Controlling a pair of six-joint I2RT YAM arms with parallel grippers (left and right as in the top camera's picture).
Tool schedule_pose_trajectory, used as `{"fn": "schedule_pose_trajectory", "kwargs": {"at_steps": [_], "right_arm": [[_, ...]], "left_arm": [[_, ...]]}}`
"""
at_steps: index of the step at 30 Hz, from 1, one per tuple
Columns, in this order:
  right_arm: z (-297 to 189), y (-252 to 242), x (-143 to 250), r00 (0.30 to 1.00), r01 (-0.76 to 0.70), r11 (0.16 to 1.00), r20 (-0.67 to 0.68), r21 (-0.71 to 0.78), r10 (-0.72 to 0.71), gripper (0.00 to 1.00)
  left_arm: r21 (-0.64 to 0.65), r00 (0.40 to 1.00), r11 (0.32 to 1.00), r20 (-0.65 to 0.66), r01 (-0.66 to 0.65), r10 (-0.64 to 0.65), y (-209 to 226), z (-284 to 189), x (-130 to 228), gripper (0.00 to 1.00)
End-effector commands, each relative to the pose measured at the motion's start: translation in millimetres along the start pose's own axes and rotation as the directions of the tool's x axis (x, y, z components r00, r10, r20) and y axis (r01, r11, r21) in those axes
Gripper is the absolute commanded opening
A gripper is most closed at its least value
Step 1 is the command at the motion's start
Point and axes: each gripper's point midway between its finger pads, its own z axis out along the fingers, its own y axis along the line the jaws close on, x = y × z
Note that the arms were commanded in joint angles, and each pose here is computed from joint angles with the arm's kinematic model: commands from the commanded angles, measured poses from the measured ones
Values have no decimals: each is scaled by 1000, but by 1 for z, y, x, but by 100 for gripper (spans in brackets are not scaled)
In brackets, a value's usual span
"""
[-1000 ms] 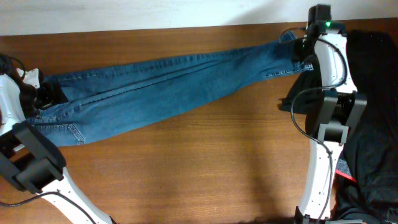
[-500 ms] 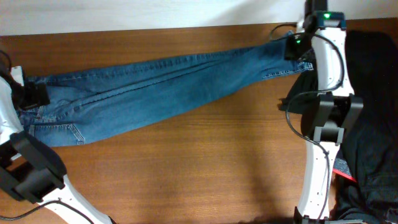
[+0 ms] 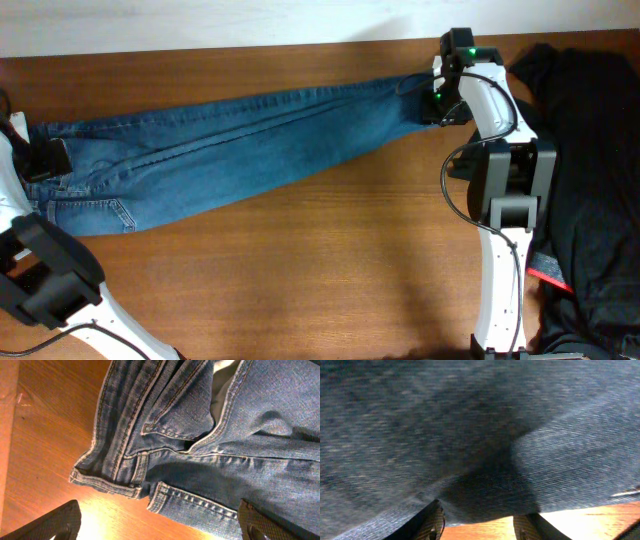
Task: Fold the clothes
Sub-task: 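Hold the jeans taut between both grippers, left at waistband, right at hems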
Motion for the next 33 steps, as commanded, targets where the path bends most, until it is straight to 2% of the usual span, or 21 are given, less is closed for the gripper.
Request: {"fn": "schedule_pose_trajectory", "kwargs": {"at_steps": [1,6,9,19,26,33], "right_arm": [[-35,-18,-24,994,-37,998,101,57,31,51],[-82,-30,-56,972,-61,994,232,87,40,57],[-95,-44,-64,961,-88,990,271,111,55,59],[-88,-93,-58,958,-166,979,257,120,131,61],[-60,-78,-59,975,-21,999,223,25,14,68],[-45,-79,-66,971,-20,999,237,25,14,69]], "left_arm": [[11,999,1000,42,25,-25,3,-15,-6,99],[11,999,1000,42,24,-25,3,-15,-6,99],[11,999,1000,42,24,-25,3,-15,-6,99],[48,999,999,48,23,-25,-3,-15,-7,99],[48,999,999,48,23,-25,-3,-15,-7,99],[49,999,999,42,22,-24,-4,-15,-6,99]]}}
